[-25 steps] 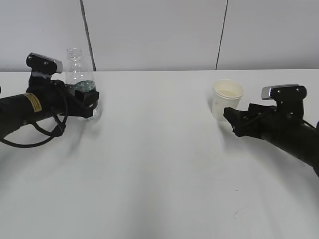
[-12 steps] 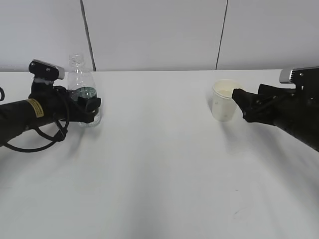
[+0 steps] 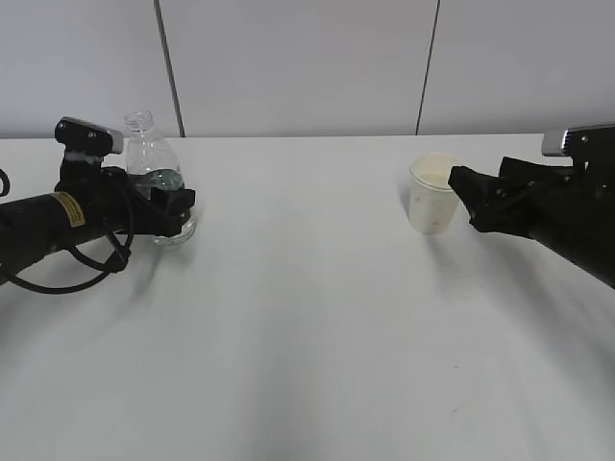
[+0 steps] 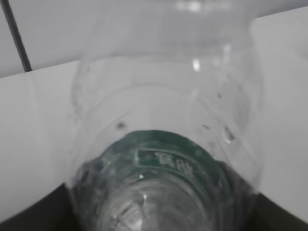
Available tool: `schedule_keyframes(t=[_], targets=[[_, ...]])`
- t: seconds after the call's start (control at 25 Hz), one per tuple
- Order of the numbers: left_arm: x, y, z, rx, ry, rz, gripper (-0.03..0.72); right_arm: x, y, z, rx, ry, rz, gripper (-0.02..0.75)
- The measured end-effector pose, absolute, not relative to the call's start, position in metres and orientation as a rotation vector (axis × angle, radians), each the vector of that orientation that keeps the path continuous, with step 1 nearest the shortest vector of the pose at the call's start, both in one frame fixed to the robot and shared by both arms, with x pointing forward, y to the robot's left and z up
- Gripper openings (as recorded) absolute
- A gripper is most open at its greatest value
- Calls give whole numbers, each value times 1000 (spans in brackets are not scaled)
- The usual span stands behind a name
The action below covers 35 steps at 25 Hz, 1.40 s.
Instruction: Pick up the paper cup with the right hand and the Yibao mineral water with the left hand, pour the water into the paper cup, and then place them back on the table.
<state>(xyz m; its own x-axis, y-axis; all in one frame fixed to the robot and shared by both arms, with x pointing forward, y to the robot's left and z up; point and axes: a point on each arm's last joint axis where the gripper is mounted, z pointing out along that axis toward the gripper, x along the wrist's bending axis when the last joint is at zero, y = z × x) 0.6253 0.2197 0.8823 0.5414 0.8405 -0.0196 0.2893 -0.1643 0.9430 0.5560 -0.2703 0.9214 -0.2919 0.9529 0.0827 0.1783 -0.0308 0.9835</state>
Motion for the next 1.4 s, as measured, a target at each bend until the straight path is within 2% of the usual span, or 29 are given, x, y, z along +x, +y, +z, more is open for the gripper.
schedule_keyframes(t=[0.16,0.36,0.48,0.76,1.2,1.4], targets=[[625,220,882,1717,953,649,438,556,-270,925,1216,1528,1397,594],[625,220,882,1717,963,651,537,555,-270,932,1198,1511,1408,594],[626,220,882,1716,964,651,568,555,-270,935,1192,1506,1411,594],[624,221,886,1713,962,657,575,555,-270,935,1193,1503,1414,594],[619,222,915,1665,925,704,575,555,-270,936,1209,1495,1426,594],[618,223,931,1636,926,739,575,551,-271,951,1195,1488,1412,594]])
